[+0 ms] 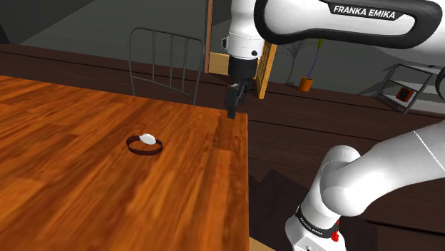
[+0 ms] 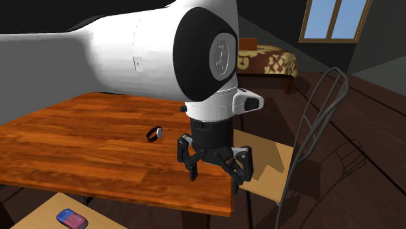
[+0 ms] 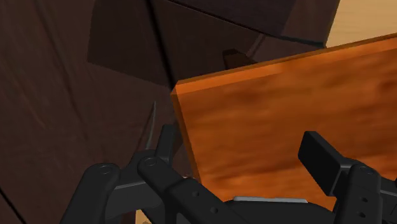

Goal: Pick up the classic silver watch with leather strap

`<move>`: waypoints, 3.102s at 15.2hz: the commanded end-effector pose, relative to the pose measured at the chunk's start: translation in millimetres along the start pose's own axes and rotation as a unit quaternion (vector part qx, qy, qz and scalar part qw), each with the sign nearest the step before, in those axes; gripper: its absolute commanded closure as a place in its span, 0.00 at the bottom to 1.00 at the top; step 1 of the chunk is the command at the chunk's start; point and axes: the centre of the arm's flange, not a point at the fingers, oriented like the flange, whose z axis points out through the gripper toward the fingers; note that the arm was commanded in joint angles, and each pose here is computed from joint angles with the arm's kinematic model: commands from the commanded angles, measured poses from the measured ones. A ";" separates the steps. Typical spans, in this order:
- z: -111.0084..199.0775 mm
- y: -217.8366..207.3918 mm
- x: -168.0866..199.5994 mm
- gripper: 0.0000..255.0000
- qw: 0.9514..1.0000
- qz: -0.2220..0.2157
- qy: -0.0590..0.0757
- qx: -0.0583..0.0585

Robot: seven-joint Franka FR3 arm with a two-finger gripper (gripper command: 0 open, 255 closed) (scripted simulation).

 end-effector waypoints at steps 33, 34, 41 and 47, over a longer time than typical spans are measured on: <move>-20.5 -208.9 107.5 1.00 0.996 -0.033 -0.031 0.076; -20.5 -208.9 107.5 1.00 0.996 -0.033 -0.031 0.076; -36.2 -207.7 106.6 1.00 0.996 -0.033 -0.031 0.076; -67.9 -205.8 106.2 1.00 0.996 -0.033 -0.031 0.076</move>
